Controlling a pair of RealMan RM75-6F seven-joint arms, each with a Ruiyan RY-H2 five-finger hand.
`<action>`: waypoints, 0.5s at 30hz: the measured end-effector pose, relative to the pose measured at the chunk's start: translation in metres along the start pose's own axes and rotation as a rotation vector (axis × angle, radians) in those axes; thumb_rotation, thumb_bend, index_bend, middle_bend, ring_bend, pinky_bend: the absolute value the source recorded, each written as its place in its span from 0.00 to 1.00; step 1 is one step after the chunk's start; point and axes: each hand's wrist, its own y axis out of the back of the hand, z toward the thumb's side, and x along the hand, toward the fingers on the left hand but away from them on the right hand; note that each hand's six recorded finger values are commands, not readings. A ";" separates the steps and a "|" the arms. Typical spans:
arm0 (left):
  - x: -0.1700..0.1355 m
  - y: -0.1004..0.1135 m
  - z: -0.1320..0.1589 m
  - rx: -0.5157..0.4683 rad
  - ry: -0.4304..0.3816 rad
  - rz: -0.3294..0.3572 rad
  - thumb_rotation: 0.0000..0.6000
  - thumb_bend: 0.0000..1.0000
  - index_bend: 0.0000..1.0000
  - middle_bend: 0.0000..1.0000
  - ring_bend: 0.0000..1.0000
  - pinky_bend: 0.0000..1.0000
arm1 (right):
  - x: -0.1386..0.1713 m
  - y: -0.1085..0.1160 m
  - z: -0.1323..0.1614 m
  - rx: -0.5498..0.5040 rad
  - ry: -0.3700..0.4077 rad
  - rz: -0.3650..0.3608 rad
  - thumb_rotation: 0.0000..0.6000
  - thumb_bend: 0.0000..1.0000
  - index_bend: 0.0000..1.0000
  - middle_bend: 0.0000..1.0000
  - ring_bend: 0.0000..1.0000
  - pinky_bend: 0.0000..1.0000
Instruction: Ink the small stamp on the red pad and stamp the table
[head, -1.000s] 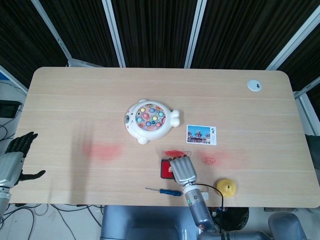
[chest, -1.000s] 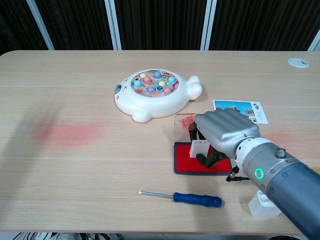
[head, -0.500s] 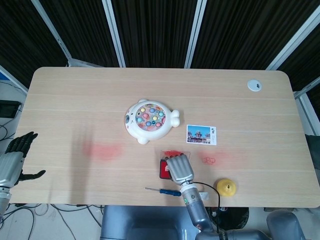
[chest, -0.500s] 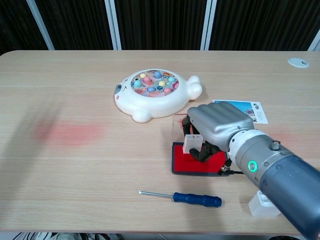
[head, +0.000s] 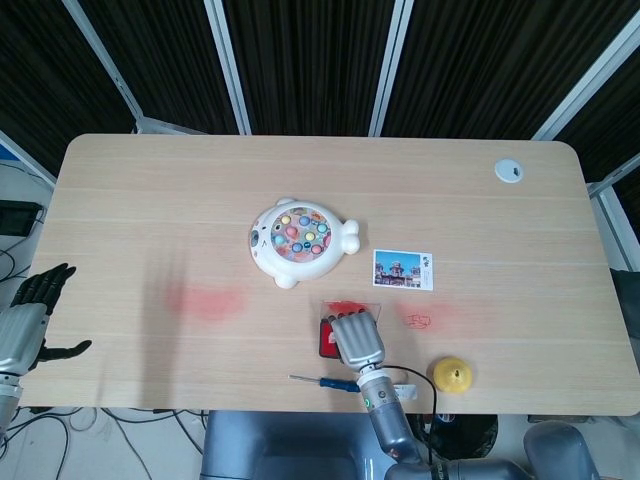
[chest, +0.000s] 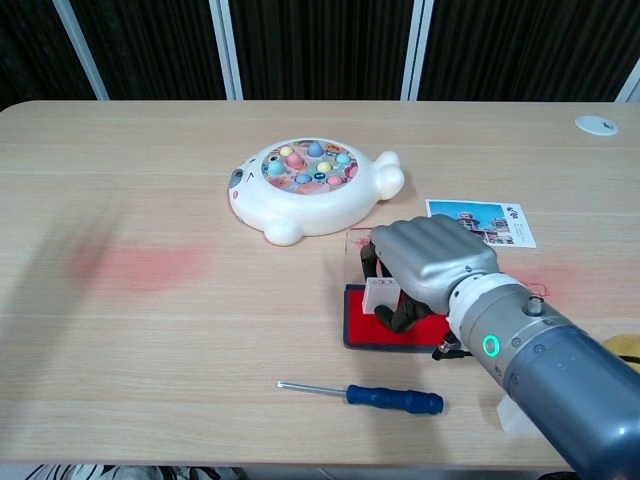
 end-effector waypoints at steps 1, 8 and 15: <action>0.000 0.000 0.000 0.000 0.000 0.000 1.00 0.00 0.00 0.00 0.00 0.00 | 0.000 -0.001 0.000 0.002 -0.001 0.001 1.00 0.65 0.82 0.70 0.56 0.50; 0.000 0.000 0.000 -0.002 -0.001 -0.002 1.00 0.00 0.00 0.00 0.00 0.00 | 0.001 -0.006 -0.002 0.016 -0.003 0.009 1.00 0.65 0.82 0.70 0.56 0.50; 0.000 0.000 0.000 -0.002 -0.001 -0.001 1.00 0.00 0.00 0.00 0.00 0.00 | 0.002 -0.004 -0.002 0.011 -0.001 0.005 1.00 0.65 0.82 0.70 0.56 0.50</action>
